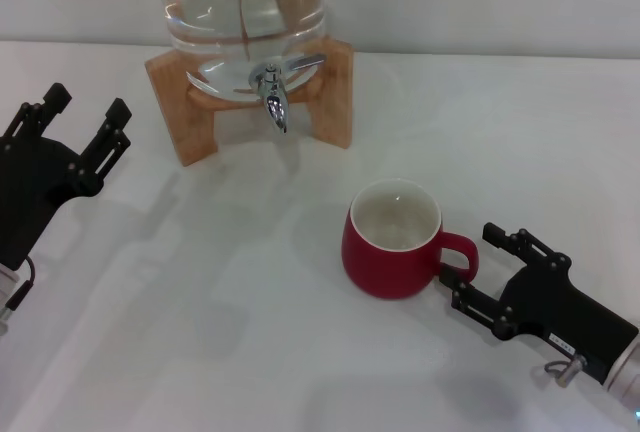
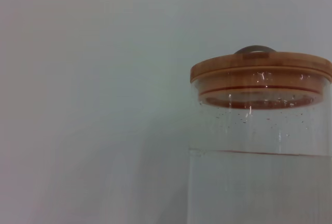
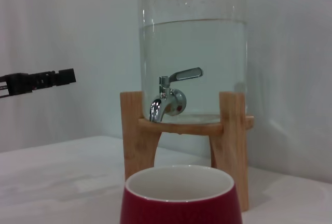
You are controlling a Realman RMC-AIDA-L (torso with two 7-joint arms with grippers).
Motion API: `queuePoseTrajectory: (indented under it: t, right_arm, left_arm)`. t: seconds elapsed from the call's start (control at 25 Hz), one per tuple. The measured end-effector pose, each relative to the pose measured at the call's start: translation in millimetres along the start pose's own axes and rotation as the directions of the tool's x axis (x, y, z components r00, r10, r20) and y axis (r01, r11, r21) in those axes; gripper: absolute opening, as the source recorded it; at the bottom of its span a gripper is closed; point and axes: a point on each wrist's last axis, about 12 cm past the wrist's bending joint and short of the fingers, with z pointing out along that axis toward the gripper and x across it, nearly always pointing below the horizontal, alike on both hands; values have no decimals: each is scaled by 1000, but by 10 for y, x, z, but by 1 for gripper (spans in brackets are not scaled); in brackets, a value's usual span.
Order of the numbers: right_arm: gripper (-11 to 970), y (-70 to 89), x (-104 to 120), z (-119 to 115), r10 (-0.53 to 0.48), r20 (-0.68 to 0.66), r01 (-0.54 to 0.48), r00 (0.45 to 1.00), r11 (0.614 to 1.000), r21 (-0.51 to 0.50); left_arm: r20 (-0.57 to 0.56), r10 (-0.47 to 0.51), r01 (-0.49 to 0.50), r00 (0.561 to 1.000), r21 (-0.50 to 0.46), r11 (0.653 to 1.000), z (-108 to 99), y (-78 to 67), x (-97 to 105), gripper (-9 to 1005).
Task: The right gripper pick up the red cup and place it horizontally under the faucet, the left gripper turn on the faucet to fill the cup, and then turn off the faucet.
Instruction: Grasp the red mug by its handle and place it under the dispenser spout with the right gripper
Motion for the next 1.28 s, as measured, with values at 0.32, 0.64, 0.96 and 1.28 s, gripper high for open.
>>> queuePoseTrajectory:
  t: [0.32, 0.64, 0.96, 1.28]
  right_arm:
    - [771, -26, -9, 63, -13, -15, 13, 1000, 1000, 1]
    - [762, -74, -8, 98, -23, -33, 24, 999, 999, 23]
    - [744, -129, -25, 129, -32, -35, 34, 999, 998, 53]
    - [726, -161, -38, 138, -37, -31, 39, 999, 996, 75]
  left_arm:
    - [3, 1, -1, 1000, 3, 1000, 17, -2, -6, 756]
    - [5, 1, -1, 1000, 6, 1000, 31, -4, -10, 756]
    - [5, 1, -1, 1000, 6, 1000, 30, -4, -10, 757]
    - [5, 2, -2, 1000, 7, 1000, 34, -4, -11, 756]
